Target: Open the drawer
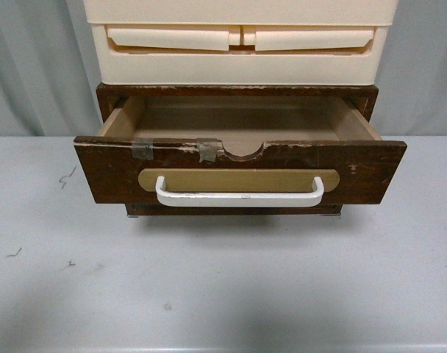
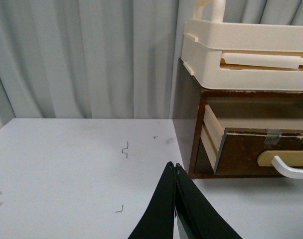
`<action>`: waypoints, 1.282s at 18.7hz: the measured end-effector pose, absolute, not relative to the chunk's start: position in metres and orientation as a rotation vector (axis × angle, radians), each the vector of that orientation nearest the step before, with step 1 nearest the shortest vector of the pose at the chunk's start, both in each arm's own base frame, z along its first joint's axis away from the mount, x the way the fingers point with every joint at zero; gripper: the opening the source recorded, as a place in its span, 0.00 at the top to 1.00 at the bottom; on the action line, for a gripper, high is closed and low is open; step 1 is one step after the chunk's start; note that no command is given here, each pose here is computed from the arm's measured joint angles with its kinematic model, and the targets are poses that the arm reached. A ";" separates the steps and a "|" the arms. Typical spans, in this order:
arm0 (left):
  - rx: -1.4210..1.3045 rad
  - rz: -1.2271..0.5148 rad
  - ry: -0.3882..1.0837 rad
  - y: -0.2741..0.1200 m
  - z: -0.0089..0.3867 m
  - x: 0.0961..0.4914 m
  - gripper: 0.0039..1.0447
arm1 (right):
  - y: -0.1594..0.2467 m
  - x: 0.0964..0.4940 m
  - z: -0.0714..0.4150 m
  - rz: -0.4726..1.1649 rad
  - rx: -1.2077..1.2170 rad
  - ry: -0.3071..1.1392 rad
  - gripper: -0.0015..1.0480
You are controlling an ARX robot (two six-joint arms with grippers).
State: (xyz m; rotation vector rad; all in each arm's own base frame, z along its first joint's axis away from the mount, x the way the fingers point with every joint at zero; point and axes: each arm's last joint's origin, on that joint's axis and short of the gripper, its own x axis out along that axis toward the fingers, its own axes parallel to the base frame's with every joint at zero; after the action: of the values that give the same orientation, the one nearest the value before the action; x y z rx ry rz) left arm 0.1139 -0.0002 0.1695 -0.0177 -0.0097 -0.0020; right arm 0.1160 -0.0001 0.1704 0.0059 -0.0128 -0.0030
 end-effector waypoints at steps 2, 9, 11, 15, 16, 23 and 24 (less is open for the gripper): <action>-0.018 -0.002 -0.008 0.000 0.169 0.112 0.99 | 0.000 0.114 0.170 -0.003 0.006 -0.014 0.98; -0.017 -0.001 0.007 0.000 0.168 0.106 0.99 | 0.000 0.109 0.170 -0.003 0.006 -0.013 0.98; -0.017 -0.002 0.043 0.000 0.163 0.102 0.99 | 0.000 0.108 0.170 -0.003 0.006 -0.012 0.98; -0.017 0.000 0.003 0.000 0.165 0.098 0.99 | 0.000 0.097 0.169 -0.003 0.006 -0.015 0.98; -0.018 0.001 -0.003 0.000 0.166 0.098 0.99 | 0.000 0.097 0.166 -0.002 0.006 0.005 0.98; -0.018 -0.001 0.000 0.000 0.166 0.097 0.60 | 0.000 0.097 0.167 -0.001 0.004 -0.003 0.62; -0.018 -0.001 0.000 0.000 0.166 0.098 0.48 | 0.000 0.097 0.167 -0.001 0.004 -0.003 0.52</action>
State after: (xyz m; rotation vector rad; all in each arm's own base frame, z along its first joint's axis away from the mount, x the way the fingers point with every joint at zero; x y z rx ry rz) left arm 0.0975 -0.0001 0.1658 -0.0177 0.0002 -0.0008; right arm 0.0973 0.0000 0.1666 0.0036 -0.0032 -0.0011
